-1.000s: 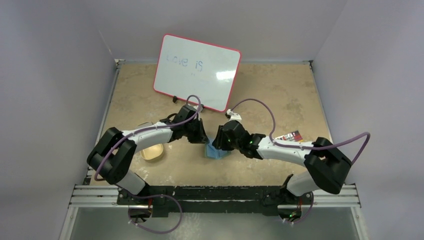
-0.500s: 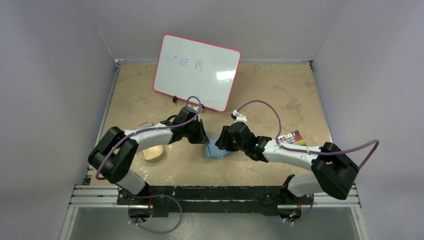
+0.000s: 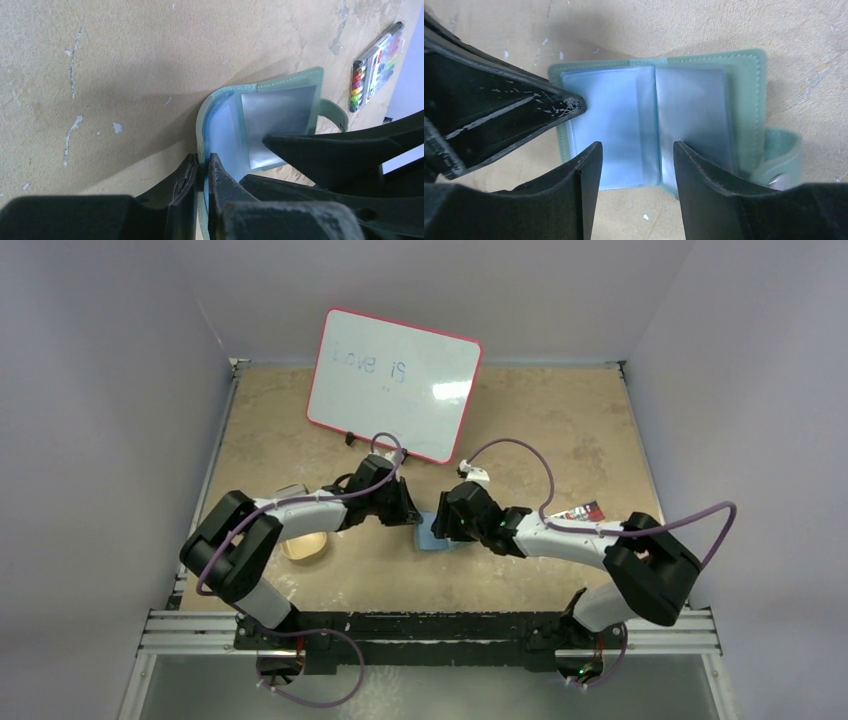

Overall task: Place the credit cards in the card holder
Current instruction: Open the card holder at the center of the board, then pick up the credit card from the storage box.

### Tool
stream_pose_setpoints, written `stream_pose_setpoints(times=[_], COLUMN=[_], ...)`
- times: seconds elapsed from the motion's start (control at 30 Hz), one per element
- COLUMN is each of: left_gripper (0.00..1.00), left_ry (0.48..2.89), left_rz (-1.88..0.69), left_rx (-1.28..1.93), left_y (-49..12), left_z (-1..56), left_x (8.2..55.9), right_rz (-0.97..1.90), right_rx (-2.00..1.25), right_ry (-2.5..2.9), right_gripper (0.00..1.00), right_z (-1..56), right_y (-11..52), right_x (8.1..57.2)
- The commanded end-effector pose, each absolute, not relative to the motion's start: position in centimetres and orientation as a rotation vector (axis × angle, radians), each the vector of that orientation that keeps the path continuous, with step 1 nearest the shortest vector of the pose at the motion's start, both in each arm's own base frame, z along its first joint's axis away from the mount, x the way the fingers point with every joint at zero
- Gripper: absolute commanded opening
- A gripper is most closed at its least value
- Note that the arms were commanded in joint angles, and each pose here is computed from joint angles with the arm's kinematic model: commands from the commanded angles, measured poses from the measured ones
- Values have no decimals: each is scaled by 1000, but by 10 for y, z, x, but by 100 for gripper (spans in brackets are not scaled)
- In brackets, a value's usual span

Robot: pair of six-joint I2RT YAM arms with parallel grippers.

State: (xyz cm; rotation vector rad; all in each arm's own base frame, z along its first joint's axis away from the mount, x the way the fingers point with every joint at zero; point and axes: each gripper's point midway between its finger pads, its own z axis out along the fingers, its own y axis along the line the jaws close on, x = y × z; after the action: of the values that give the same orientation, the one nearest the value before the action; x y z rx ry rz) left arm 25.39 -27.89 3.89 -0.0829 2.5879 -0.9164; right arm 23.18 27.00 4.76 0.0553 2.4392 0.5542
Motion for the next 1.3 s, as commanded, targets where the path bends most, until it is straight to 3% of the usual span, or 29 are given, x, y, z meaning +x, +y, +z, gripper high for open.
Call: stream_pose_setpoints(times=[0.0, 0.2, 0.43, 0.77, 0.93, 1.03, 1.27], left_gripper=[13, 35, 41, 42, 42, 62, 65], left_ry=[2488, 2418, 2311, 2183, 2287, 2321, 2328], left_rz=[-905, -558, -94, 255, 388, 277, 432], left_rx=[-177, -319, -388, 575, 717, 1067, 1152], left_y=[-279, -225, -107, -66, -51, -72, -45], left_z=[63, 96, 144, 179, 166, 146, 135], left_x=[274, 297, 310, 293, 290, 275, 287], right_rz=[475, 320, 228, 253, 239, 250, 277], right_rx=[8, -28, -49, -138, -183, -176, -183], right_ry=[2427, 2466, 2481, 2509, 2519, 2510, 2525], right_gripper=[58, 60, 60, 60, 60, 60, 60], right_z=[49, 38, 32, 24, 22, 26, 23], right_y=[274, 271, 268, 279, 277, 276, 280], right_x=[241, 241, 241, 233, 231, 231, 228])
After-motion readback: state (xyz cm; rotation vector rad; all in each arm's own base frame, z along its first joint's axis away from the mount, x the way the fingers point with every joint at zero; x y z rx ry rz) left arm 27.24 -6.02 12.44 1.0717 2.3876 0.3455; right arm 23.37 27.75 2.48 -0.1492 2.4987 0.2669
